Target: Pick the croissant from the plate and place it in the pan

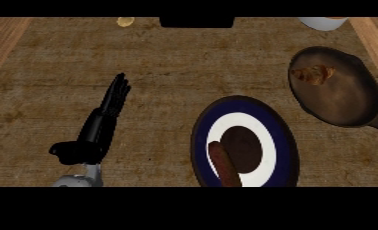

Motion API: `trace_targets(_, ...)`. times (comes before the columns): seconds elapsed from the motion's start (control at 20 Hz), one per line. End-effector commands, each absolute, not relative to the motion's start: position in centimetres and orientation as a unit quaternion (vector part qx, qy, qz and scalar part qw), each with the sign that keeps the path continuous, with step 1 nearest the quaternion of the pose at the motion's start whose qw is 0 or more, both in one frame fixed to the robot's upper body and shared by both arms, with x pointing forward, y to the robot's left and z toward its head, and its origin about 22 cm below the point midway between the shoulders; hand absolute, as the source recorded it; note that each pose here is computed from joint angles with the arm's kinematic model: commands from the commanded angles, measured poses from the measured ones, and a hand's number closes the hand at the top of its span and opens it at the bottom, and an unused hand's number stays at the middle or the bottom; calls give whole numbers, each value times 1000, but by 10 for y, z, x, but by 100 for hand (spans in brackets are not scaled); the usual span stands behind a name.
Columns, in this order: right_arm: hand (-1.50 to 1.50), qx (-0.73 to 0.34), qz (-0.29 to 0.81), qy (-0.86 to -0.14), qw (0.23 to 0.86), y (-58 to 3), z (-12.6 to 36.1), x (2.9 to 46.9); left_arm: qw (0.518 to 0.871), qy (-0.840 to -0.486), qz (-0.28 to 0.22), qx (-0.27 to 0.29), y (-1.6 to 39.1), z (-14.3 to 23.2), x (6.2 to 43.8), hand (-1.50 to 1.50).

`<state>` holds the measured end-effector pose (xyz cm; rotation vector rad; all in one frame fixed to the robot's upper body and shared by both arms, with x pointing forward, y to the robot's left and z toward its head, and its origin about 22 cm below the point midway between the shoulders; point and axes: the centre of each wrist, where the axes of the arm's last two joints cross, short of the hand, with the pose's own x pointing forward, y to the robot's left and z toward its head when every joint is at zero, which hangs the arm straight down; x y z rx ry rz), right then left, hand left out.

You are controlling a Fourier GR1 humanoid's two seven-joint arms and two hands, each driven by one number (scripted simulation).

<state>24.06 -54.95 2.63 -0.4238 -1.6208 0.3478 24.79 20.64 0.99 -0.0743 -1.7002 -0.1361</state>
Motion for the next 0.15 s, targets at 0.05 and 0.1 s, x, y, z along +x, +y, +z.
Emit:
trace_targets(0.05,-150,-149,158,-765,606,-547,13,231,661,-747,-60,-28,204,5,250,0)
trace_targets(0.1,-150,-150,166,-762,608,-555,26,232,657,-751,-64,-31,200,5,250,0)
